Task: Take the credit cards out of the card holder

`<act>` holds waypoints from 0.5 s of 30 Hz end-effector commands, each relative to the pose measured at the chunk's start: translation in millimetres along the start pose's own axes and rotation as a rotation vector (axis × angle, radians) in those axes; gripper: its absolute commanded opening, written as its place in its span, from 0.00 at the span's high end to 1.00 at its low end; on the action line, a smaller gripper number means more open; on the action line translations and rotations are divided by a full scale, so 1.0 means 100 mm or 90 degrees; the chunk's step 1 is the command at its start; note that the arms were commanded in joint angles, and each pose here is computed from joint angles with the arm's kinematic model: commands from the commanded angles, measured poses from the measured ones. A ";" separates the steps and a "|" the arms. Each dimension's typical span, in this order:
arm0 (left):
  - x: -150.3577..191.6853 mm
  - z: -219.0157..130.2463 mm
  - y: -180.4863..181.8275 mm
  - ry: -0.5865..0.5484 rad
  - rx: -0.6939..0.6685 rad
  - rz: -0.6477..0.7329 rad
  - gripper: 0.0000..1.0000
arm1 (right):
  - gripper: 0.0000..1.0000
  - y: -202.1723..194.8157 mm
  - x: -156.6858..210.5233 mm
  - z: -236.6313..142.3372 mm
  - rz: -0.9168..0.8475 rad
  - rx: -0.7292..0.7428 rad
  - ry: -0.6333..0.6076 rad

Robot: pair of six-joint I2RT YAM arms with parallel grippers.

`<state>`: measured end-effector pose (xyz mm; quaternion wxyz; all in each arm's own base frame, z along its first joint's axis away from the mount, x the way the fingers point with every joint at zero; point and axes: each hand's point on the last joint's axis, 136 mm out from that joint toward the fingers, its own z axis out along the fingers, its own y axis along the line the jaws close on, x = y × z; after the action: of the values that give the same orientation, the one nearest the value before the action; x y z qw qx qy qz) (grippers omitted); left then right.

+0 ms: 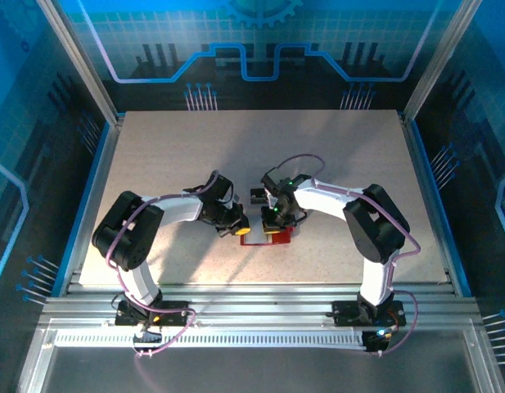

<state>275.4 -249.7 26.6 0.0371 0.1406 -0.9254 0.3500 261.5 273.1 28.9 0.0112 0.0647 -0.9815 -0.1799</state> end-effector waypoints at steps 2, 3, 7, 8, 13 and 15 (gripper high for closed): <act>0.05 0.05 0.12 0.018 -0.036 -0.011 1.00 | 0.91 0.15 0.04 -0.14 -0.019 -0.032 -0.011; 0.06 0.05 0.12 0.018 -0.036 -0.010 1.00 | 0.91 0.19 0.04 -0.13 -0.017 -0.052 -0.010; 0.05 0.05 0.12 0.019 -0.037 -0.010 1.00 | 0.85 0.35 0.10 -0.14 -0.049 -0.099 -0.022; 0.06 0.05 0.12 0.019 -0.038 -0.011 1.00 | 0.81 0.37 0.13 -0.15 -0.069 -0.097 -0.027; 0.06 0.06 0.13 0.021 -0.039 -0.009 1.00 | 0.68 0.42 0.27 -0.34 -0.327 -0.047 -0.082; 0.06 0.07 0.13 0.023 -0.039 -0.008 1.00 | 0.69 0.35 0.27 -0.44 -0.431 -0.017 -0.114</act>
<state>275.6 -249.9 26.2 0.0386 0.1397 -0.9259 0.3488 230.8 297.0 66.2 -0.0662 0.2461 -0.9404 -0.2251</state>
